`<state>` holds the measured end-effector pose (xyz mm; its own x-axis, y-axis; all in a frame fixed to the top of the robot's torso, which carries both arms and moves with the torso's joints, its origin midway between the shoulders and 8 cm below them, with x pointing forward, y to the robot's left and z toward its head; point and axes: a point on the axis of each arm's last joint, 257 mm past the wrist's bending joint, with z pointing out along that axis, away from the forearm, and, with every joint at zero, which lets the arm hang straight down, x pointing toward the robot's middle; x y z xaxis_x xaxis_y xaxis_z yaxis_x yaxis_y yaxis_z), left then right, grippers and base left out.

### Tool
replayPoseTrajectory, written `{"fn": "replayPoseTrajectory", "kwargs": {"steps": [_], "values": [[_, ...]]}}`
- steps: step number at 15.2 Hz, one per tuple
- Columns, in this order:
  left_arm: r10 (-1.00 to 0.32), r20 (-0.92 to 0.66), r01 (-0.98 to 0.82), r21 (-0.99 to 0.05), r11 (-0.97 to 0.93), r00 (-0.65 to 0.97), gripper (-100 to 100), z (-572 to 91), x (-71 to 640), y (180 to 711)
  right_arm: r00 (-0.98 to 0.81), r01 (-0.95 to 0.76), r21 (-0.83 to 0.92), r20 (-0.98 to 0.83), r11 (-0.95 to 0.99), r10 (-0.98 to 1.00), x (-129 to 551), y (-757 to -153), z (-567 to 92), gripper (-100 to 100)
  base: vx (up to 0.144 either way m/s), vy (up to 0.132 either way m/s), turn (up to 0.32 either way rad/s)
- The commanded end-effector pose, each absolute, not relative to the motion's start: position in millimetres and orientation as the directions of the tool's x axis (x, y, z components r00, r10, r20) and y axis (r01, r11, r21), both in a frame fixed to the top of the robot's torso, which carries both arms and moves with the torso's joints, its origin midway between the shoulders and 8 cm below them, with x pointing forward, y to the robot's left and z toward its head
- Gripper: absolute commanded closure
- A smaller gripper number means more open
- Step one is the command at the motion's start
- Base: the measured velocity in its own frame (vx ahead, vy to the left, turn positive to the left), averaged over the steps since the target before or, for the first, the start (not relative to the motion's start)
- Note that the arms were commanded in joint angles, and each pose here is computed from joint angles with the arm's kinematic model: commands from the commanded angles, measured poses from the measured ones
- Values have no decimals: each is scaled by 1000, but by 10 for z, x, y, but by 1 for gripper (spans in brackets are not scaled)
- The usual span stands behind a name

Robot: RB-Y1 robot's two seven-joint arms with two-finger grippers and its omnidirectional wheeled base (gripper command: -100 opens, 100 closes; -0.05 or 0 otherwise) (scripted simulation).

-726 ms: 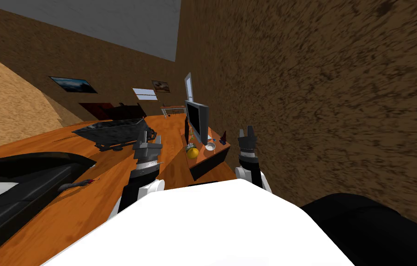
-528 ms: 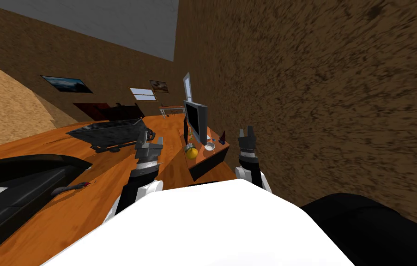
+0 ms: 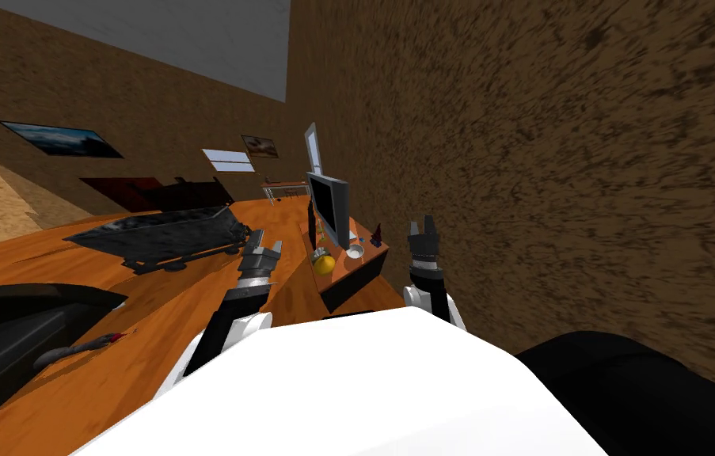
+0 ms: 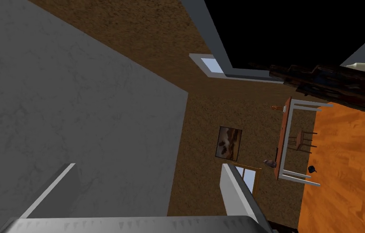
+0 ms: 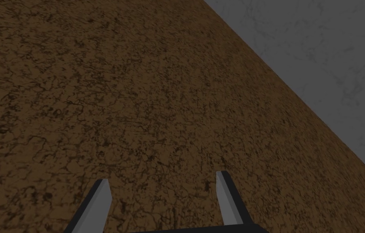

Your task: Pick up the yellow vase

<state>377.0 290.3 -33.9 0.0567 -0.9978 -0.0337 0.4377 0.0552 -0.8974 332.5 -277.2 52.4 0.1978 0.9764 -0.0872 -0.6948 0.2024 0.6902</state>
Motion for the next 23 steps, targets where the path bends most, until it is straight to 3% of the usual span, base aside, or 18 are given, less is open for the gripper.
{"fn": "replayPoseTrajectory", "kwargs": {"steps": [1, 23], "values": [[-997, -48, 390, -918, 70, 64, -100, -456, 3832, 2981, 198, -695, 690, -87, 202, 976, 3325, -2772, 524, 0, 11, -10, -85], [-980, -127, -73, -990, 117, 155, -100, -1684, 4028, 3811, 198, -695, 690, -87, 202, 976, 3325, -2772, 524, 0, 14, -7, -127]]}}
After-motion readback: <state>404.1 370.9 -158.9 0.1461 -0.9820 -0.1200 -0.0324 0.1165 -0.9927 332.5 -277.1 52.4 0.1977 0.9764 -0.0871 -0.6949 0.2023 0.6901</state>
